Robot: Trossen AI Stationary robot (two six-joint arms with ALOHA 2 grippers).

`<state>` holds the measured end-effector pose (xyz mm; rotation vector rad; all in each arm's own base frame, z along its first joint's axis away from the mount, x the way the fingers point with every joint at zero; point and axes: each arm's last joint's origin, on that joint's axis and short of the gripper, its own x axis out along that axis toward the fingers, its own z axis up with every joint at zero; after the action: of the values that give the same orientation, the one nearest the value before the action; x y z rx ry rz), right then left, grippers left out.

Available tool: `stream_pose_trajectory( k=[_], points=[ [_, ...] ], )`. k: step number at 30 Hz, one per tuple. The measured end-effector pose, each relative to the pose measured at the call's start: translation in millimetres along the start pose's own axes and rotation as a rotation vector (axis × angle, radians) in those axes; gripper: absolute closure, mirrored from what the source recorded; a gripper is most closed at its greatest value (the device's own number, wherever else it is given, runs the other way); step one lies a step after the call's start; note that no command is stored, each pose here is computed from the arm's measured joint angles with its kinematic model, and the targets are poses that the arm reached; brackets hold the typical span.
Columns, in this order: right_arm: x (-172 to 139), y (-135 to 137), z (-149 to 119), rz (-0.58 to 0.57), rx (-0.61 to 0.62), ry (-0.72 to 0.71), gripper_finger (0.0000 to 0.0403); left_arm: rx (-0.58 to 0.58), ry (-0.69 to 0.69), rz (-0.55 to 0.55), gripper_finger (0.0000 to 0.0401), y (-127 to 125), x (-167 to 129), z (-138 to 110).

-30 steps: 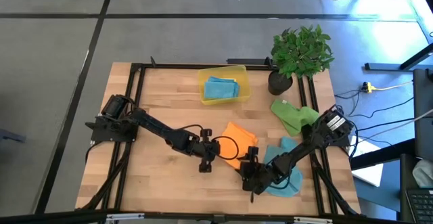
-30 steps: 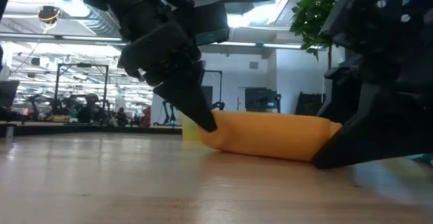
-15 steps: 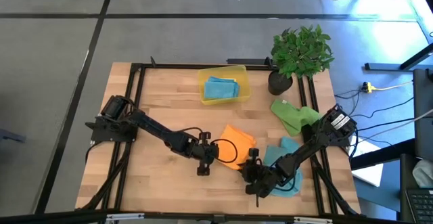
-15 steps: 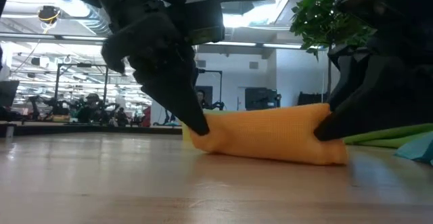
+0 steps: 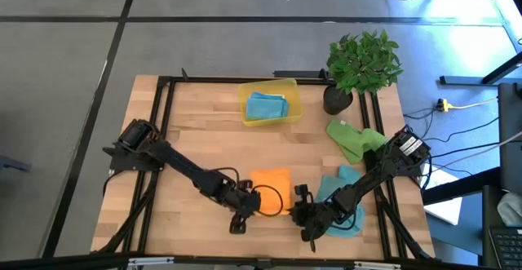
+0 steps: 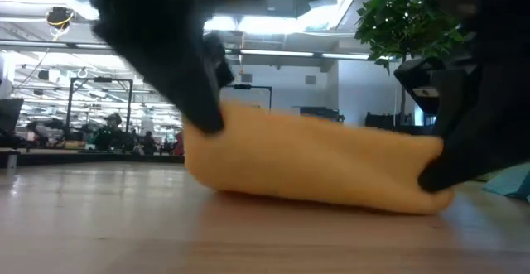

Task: Fold microfiber towels
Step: Fold the orange microfiber towel

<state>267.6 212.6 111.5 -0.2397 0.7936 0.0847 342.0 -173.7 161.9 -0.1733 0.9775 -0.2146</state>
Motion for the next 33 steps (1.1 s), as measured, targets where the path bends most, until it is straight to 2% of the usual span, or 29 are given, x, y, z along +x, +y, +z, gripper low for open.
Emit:
stream_pose_trajectory(
  k=[5,9,13,23,26,33],
  points=[
    [-20.1,-6.2,12.1,0.022,0.011,-0.025,0.0397,0.090,-0.011,-0.031,0.0401,-19.2,-16.1,21.1],
    [-40.7,-11.9,24.9,0.016,0.009,-0.093,0.0397,0.119,0.052,0.030,0.0401,-16.8,-25.0,26.5],
    [-45.2,-22.0,29.9,-0.017,0.024,-0.101,0.0397,0.103,0.098,0.069,0.0401,0.5,-25.3,28.4],
    [-13.1,-54.5,6.9,-0.085,0.151,0.044,0.0399,0.111,0.141,0.109,0.0401,52.4,-23.3,35.8],
    [-10.8,-59.1,2.7,-0.100,0.191,0.052,0.0399,0.158,0.163,0.123,0.0401,66.9,-25.1,37.9],
    [-11.0,-60.2,1.3,-0.147,0.243,0.042,0.0399,0.157,0.158,0.157,0.0401,97.3,-29.1,45.2]
  ],
)
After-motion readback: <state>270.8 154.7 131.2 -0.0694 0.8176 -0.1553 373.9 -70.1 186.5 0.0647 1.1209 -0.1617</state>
